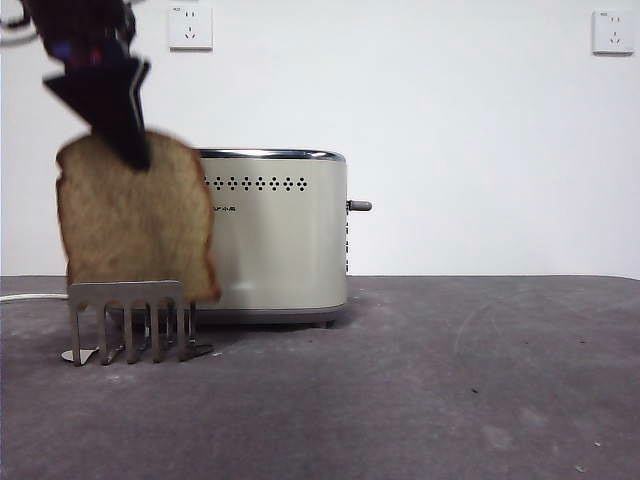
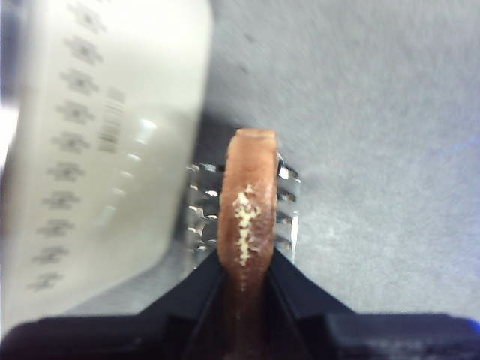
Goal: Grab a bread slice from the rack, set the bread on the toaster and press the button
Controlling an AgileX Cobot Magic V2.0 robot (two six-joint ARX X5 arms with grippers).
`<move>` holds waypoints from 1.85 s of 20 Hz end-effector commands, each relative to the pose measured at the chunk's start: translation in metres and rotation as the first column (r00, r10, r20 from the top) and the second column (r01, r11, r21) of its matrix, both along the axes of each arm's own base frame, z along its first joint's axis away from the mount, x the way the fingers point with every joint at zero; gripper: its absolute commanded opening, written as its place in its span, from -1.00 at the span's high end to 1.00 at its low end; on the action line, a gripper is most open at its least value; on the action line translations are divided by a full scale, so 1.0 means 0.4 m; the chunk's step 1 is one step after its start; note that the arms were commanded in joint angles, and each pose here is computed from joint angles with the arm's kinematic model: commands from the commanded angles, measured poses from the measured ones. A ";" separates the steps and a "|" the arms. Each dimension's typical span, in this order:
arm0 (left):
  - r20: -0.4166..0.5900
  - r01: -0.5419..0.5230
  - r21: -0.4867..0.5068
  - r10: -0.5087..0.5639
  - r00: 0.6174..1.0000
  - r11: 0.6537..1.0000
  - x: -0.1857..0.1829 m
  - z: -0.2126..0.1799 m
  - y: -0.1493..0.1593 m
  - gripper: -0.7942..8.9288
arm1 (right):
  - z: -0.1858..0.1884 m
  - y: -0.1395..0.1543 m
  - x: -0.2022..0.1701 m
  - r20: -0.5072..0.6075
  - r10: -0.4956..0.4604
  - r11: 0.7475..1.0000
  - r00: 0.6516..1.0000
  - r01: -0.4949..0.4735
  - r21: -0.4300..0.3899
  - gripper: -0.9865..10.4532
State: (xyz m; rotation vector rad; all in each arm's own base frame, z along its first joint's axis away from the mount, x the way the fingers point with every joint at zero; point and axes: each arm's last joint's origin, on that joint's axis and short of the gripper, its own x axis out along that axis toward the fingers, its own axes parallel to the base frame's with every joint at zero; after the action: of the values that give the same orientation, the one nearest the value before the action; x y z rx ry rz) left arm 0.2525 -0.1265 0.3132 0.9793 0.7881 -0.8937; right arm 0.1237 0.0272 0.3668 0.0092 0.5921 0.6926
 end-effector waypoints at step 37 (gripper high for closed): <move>0.257 0.031 -0.053 -0.017 0.966 0.998 0.241 0.115 -0.054 0.20 | -0.026 0.007 0.061 -0.070 0.015 1.000 0.997 -0.017 -0.020 0.85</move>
State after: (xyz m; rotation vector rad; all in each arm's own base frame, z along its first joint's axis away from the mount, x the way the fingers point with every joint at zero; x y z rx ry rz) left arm 0.3384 -0.1467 0.3791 1.0570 0.4536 -0.7836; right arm 0.1475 0.0294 0.3564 0.0210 0.6728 0.6963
